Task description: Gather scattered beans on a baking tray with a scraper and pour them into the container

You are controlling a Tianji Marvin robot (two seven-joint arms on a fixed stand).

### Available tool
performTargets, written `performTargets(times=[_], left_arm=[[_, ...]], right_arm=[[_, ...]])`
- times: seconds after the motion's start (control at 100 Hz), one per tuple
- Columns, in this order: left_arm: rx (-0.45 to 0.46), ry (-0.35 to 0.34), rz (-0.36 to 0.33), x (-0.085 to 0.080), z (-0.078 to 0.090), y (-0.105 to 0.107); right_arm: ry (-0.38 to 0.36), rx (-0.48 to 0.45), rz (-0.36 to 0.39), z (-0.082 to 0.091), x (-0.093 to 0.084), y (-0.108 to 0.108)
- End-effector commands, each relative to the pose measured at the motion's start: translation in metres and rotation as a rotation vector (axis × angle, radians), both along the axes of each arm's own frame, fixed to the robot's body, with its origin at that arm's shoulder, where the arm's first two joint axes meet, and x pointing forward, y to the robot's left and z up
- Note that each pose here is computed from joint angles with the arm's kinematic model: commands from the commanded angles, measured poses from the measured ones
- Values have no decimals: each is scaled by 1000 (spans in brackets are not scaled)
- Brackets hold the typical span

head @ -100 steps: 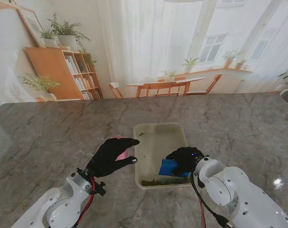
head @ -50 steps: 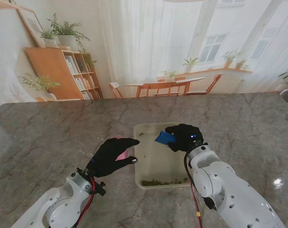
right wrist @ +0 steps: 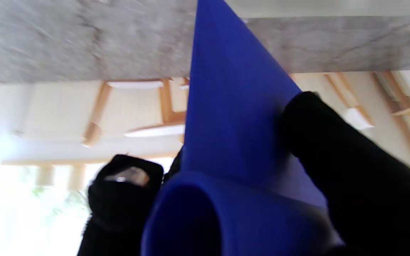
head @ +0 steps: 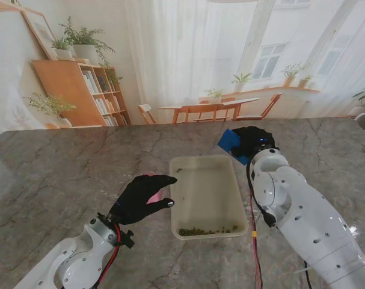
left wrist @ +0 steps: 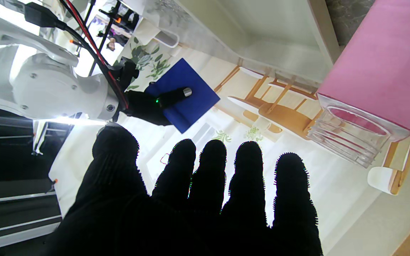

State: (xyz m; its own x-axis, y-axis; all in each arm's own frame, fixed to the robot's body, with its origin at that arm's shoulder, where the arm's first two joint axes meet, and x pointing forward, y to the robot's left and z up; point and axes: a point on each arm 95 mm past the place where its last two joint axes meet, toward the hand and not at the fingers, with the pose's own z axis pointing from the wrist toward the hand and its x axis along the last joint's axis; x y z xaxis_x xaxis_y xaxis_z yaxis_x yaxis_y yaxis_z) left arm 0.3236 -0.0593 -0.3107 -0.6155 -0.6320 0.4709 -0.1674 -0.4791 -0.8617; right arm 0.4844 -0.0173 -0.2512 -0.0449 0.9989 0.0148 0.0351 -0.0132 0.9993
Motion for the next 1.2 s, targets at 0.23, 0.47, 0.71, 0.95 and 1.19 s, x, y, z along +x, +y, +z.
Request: performTargets(times=[0.23,0.47,0.71,0.95,1.19], left_arm=[[9,11,9,0,-2,-2],[15,14,10,1,-2,-2],[22,20,8,2,-2,-4],[29,27,9,4,-2,-5],[35,24,7,5,-2,-6]], right_arm=[[142,153,-272,-9,25,-54],[254,275,-437,-35,31,-76],[365,430,-578,-65,36,-85],[443,610,-696,-83,39,-90],[501,615,-711,-97,37,-101]])
